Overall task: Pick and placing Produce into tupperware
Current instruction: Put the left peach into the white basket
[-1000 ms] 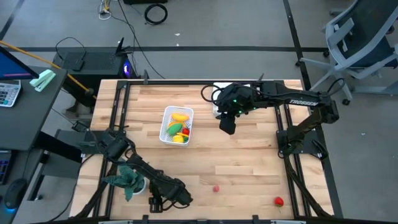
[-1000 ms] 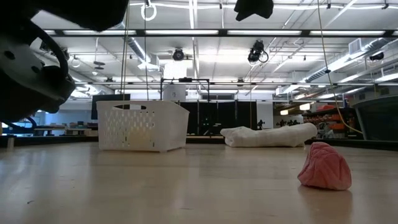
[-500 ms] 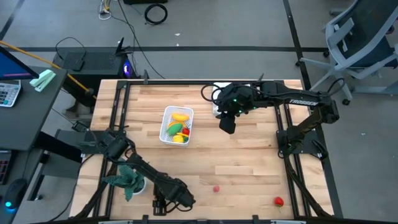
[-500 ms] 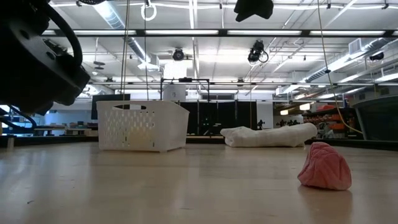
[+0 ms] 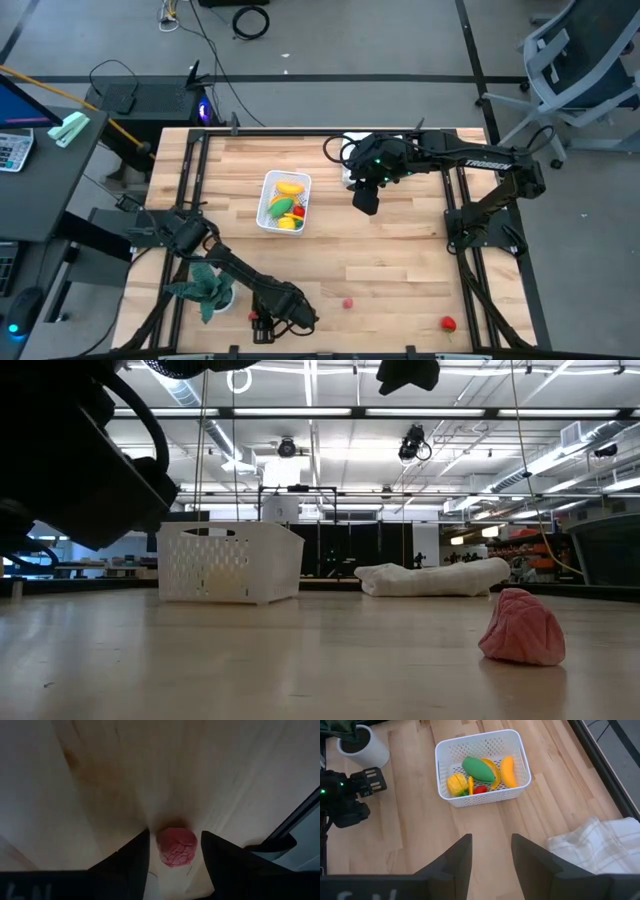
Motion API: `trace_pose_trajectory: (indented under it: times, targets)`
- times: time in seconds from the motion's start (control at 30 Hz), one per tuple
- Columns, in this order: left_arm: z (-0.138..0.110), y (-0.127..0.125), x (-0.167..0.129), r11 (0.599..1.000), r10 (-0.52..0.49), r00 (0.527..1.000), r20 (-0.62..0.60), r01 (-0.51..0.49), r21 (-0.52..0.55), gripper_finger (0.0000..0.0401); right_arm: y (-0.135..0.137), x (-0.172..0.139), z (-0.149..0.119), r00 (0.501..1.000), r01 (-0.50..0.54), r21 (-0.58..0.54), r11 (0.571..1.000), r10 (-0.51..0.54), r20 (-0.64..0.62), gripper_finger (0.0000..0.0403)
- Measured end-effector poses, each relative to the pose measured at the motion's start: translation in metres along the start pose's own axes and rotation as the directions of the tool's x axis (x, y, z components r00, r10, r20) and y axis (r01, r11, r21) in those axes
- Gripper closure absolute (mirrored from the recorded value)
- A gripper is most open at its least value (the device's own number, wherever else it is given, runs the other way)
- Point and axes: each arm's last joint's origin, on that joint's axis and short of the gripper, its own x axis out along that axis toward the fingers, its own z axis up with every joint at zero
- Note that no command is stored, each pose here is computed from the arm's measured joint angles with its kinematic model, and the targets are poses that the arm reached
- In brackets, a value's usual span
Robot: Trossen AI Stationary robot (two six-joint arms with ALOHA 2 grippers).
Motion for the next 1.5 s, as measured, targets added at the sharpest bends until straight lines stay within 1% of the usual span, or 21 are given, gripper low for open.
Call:
trace_pose_trajectory:
  times: [0.1,0.37,0.83,1.03,1.2,1.3,1.37,1.5]
  targets:
    - [0.0,0.0,0.0,1.0,0.001,1.0,0.001,-0.001,-0.009,0.0219,0.0,0.0,0.0,1.0,0.0,0.0,1.0,0.0,0.0,0.0258]
    - [-0.004,-0.006,0.003,1.0,0.012,1.0,-0.001,-0.012,0.007,0.0201,0.0,0.0,0.0,1.0,0.0,0.0,1.0,0.0,0.0,0.0258]
    - [-0.007,-0.01,0.005,0.999,0.034,0.999,0.006,-0.034,0.011,0.0186,0.0,0.0,0.0,1.0,0.0,0.0,1.0,0.0,0.0,0.0258]
    - [-0.011,-0.016,0.008,0.996,0.084,0.996,0.032,-0.085,0.032,0.0191,0.0,0.0,0.0,1.0,-0.001,0.0,1.0,0.001,0.0,0.0258]
    - [-0.012,-0.015,0.008,0.994,0.109,0.993,0.037,-0.11,0.029,0.0193,0.0,0.0,0.0,1.0,-0.001,0.0,1.0,0.001,0.0,0.0258]
    - [-0.012,-0.014,0.008,0.993,0.115,0.993,0.035,-0.116,0.028,0.0199,0.0,0.0,0.0,1.0,-0.001,0.0,1.0,0.001,0.0,0.0258]
    - [-0.012,-0.014,0.009,0.992,0.119,0.992,0.034,-0.12,0.026,0.0211,0.0,0.0,0.0,1.0,-0.001,0.0,1.0,0.001,0.0,0.0258]
    - [-0.012,-0.013,0.009,0.99,0.141,0.989,0.046,-0.142,0.02,0.0257,0.0,0.0,0.0,1.0,-0.001,0.0,1.0,0.001,0.0,0.0258]
